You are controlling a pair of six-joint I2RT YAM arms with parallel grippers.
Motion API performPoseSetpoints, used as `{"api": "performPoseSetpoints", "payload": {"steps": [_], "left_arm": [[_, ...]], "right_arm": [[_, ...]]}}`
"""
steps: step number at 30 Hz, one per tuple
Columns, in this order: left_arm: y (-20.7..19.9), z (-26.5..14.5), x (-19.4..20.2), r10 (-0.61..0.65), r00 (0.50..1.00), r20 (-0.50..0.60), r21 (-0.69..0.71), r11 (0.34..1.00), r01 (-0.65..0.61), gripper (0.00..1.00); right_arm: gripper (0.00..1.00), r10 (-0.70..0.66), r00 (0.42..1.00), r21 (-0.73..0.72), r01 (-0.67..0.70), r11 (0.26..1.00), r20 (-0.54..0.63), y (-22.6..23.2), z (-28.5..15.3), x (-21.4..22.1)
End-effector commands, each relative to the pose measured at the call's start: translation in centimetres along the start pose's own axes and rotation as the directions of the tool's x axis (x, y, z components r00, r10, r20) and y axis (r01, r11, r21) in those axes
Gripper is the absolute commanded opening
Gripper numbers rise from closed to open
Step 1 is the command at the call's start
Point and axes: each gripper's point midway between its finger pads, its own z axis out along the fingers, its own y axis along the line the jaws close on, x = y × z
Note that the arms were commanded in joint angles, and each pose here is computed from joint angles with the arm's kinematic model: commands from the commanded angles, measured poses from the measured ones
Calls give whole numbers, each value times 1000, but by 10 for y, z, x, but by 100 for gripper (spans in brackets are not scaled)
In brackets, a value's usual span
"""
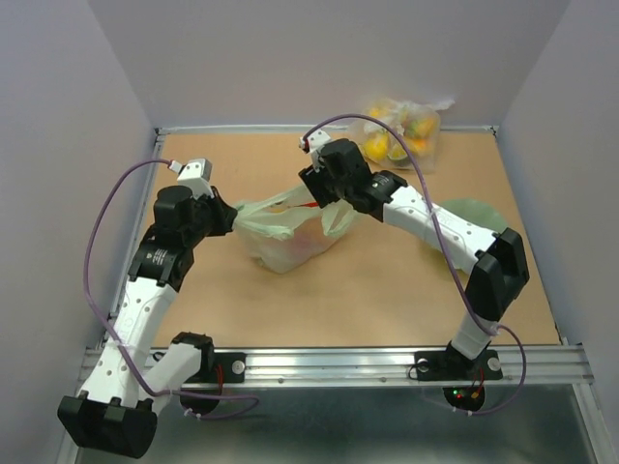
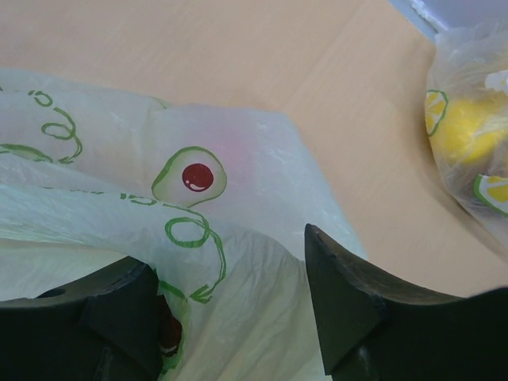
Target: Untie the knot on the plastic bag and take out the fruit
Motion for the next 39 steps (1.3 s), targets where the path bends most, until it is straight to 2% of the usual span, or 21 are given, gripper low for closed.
{"api": "performPoseSetpoints", "payload": {"steps": [1, 3, 4, 5, 6, 7, 10, 11, 13, 14, 17, 21, 22, 25, 30, 34, 39], "left_arm": [[-7, -12, -11, 62, 996, 62, 39, 997, -65, 0], [-6, -14, -12, 69, 995, 71, 30, 997, -72, 0], [-5, -15, -12, 69, 995, 74, 24, 997, -71, 0], [-6, -18, -16, 72, 994, 88, 25, 997, -75, 0], [-7, -18, -18, 77, 993, 94, 29, 996, -81, 0], [-9, -20, -23, 80, 991, 112, 35, 996, -84, 0], [-20, -26, -41, 108, 982, 155, 68, 991, -119, 27], [-29, -29, -49, 117, 979, 167, 99, 986, -134, 44], [-41, -32, -59, 137, 973, 188, 140, 976, -165, 55], [-53, -36, -68, 144, 966, 214, 179, 967, -183, 65], [-86, -47, -81, 176, 947, 271, 253, 936, -246, 76], [-140, -51, -77, 227, 932, 284, 349, 880, -321, 78], [-159, -54, -69, 241, 927, 287, 395, 852, -343, 78], [-184, -43, -48, 318, 903, 289, 414, 809, -417, 78], [-181, -10, -10, 491, 821, 291, 298, 769, -566, 78], [-165, 6, -3, 541, 775, 326, 196, 764, -615, 78], [-140, 28, 26, 639, 720, 272, 122, 719, -684, 79]], "right_arm": [[65, 43, 998, -24, -42, 999, 50, -9, 13, -16], [56, 42, 998, -42, -40, 998, 38, -4, 17, -12], [40, 46, 998, -52, -44, 998, 39, -3, 16, -12], [19, 59, 997, -73, -56, 996, 49, 0, 13, -15], [19, 64, 997, -85, -60, 995, 49, 3, 13, -16], [0, 79, 995, -99, -74, 992, 56, 4, 10, -19], [0, 114, 991, -129, -104, 986, 69, 8, 3, -25], [0, 140, 987, -145, -128, 981, 76, 10, -2, -29], [0, 166, 983, -160, -153, 975, 74, 13, -5, -30], [0, 177, 981, -169, -162, 972, 78, 13, -10, -32], [0, 235, 970, -184, -221, 958, 56, 17, -16, -31], [0, 260, 965, -200, -247, 948, 40, 19, -25, -30], [0, 268, 963, -197, -256, 946, 37, 17, -26, -30], [0, 286, 958, -213, -273, 938, 33, 20, -32, -32], [0, 313, 950, -250, -299, 921, 20, 26, -41, -33], [0, 311, 950, -245, -298, 923, 16, 24, -46, -29], [0, 303, 953, -228, -292, 929, 14, 21, -47, -24]]}}
